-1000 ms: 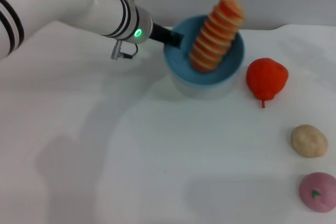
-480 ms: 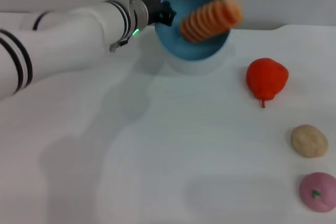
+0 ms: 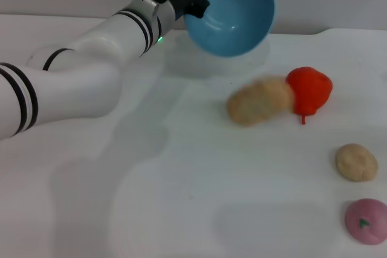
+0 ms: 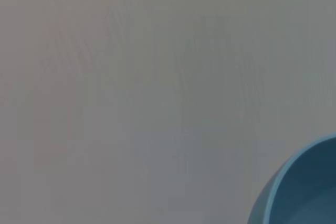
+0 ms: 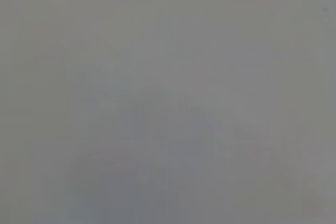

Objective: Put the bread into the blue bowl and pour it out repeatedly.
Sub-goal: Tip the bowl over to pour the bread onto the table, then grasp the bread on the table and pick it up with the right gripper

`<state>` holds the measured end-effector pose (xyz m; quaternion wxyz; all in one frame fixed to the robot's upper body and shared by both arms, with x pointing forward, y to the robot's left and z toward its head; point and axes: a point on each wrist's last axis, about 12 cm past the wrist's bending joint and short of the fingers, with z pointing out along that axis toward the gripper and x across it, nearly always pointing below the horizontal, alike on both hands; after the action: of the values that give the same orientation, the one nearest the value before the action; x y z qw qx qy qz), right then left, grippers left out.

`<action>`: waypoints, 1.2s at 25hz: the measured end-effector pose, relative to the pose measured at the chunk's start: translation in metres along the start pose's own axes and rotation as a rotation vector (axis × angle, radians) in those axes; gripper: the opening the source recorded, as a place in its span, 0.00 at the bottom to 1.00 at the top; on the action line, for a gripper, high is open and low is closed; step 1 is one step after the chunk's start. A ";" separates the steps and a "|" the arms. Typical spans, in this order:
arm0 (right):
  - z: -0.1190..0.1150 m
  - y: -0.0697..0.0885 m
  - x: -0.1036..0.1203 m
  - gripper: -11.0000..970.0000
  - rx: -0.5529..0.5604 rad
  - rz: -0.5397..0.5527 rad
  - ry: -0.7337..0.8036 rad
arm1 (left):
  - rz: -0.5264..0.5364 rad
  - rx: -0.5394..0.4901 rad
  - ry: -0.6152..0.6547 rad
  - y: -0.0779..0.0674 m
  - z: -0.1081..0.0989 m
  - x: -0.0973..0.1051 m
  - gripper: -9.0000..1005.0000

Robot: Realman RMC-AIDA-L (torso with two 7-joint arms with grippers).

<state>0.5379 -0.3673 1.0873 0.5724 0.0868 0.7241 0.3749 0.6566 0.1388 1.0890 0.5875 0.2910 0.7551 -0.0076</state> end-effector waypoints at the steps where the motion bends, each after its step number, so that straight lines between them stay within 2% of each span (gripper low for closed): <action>1: 0.001 0.001 0.000 0.42 -0.003 -0.001 0.002 | 0.009 -0.002 -0.017 -0.001 -0.001 -0.001 0.01; 7: 0.006 0.002 0.003 0.42 -0.013 0.008 0.013 | 0.055 0.000 -0.080 -0.006 -0.005 -0.001 0.01; 12: 0.012 0.006 0.008 0.42 -0.031 0.003 0.048 | 0.000 -0.018 -0.063 -0.002 -0.004 -0.001 0.01; 17: 0.027 0.019 0.007 0.42 -0.078 -0.125 0.170 | -0.150 -0.019 0.060 0.007 0.004 0.000 0.01; 24: 0.064 0.047 0.001 0.42 -0.121 -0.346 0.424 | -0.333 0.084 0.324 0.024 0.008 -0.002 0.01; 30: 0.097 0.080 -0.009 0.42 -0.110 -0.509 0.627 | -0.380 0.177 0.483 0.042 -0.002 0.005 0.01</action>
<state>0.6034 -0.2731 1.1390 0.4020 -0.2445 0.8407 0.2680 0.6728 0.1762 1.0989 0.3519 0.1882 0.9099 -0.1135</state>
